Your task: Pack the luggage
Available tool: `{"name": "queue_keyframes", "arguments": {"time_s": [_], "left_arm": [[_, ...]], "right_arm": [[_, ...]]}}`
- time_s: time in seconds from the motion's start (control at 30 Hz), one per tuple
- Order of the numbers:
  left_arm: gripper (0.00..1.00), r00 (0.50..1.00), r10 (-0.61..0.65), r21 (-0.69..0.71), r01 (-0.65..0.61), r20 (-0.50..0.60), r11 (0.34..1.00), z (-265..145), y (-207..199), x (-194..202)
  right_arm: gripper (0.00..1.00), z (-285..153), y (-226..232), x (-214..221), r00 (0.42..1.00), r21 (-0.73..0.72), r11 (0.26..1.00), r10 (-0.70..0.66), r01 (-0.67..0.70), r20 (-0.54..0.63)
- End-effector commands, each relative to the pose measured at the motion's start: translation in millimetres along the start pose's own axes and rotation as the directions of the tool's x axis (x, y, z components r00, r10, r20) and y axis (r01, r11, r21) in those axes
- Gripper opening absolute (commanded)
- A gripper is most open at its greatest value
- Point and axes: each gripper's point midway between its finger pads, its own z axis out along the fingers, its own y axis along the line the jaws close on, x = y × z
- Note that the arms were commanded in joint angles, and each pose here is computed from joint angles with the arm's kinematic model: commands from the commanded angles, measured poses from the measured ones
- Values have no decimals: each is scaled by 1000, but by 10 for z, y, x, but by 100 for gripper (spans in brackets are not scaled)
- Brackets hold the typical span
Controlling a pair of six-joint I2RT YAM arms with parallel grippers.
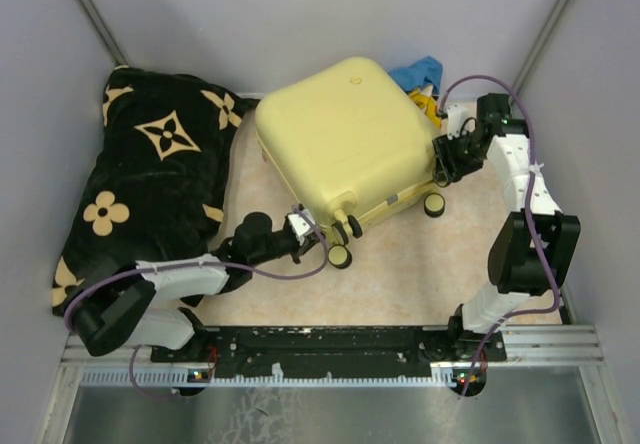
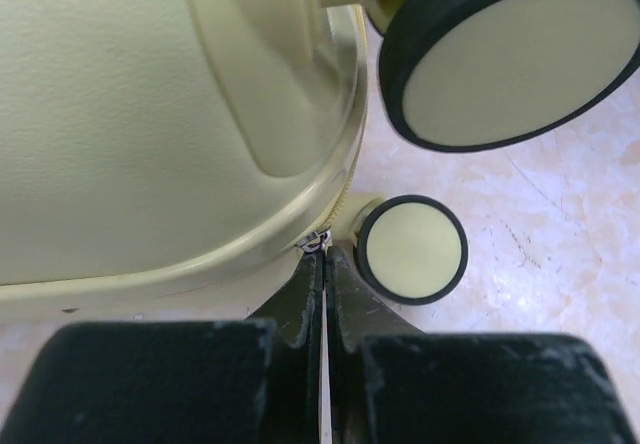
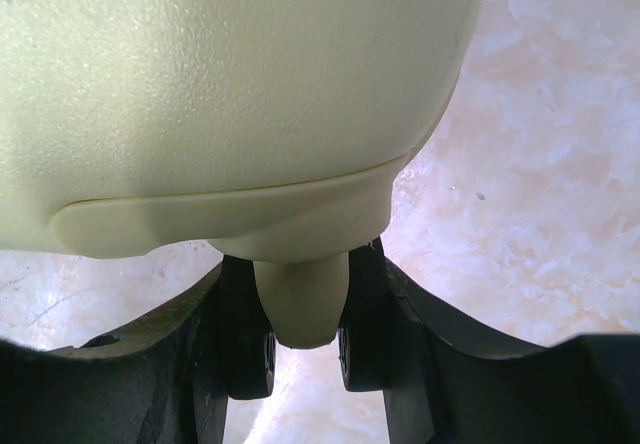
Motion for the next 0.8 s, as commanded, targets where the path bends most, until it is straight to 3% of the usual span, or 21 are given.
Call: {"name": "queue_keyframes", "arguments": {"time_s": [0.0, 0.23, 0.43, 0.77], "left_arm": [[0, 996, -33, -21, 35, 85, 999, 47, -248, -197], [0, 992, 38, -126, -23, 124, 992, 210, -564, -283], [0, 989, 39, -323, 9, 142, 946, 440, -494, -322], [0, 956, 212, -433, -106, 203, 895, 818, -574, -439]], "right_arm": [[0, -61, 329, -4, 995, -67, 993, 98, -96, 20], [0, -44, 379, -11, 996, -58, 994, 91, -89, 21], [0, -45, 378, 16, 996, -45, 995, 87, -87, 14], [0, -39, 455, -5, 998, -44, 997, 62, -62, 11]]}}
